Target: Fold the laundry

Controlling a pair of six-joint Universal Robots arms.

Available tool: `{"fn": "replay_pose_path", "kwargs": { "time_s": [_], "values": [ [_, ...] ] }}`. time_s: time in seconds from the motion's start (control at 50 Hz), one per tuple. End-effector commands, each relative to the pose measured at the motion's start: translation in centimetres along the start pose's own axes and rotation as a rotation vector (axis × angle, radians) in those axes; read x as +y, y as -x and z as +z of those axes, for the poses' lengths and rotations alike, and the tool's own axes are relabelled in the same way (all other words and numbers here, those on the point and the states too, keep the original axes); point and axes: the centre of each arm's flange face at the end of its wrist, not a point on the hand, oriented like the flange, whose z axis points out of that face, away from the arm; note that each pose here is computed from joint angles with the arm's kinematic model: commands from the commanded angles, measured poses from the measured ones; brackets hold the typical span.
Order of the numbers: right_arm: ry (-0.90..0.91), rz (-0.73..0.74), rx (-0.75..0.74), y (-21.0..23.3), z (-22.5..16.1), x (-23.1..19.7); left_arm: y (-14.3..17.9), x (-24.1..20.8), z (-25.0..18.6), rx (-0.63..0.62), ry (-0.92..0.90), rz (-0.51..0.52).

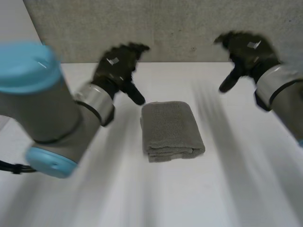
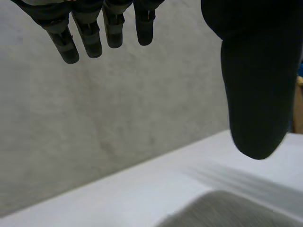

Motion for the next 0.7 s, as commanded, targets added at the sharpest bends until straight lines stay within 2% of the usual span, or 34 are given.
{"fn": "replay_pose_path", "kwargs": {
  "time_s": [0.02,0.06,0.14,0.52,0.62,0.7],
  "values": [
    [-0.057,0.0,0.099,-1.2,-2.1,-5.0,3.8,-6.1,-2.6,-0.243,0.006,0.015],
    [-0.052,0.001,0.115,-1.5,-2.6,-5.7,4.9,-7.5,-3.5,-0.332,0.037,0.037],
    [-0.061,-0.002,0.124,-1.6,-2.7,-6.1,5.5,-7.7,-3.8,-0.353,0.069,0.046],
    [-0.034,-0.003,0.102,-1.5,-2.4,-5.7,5.1,-9.1,-4.7,-0.317,0.031,0.04],
    [0.008,-0.002,0.002,-0.6,-2.0,-4.7,5.0,-9.5,-4.8,-0.317,0.016,0.039],
    [0.074,0.017,-0.173,1.0,-1.4,-2.8,5.1,-9.7,-4.7,-0.317,-0.011,0.038]
  ]
}}
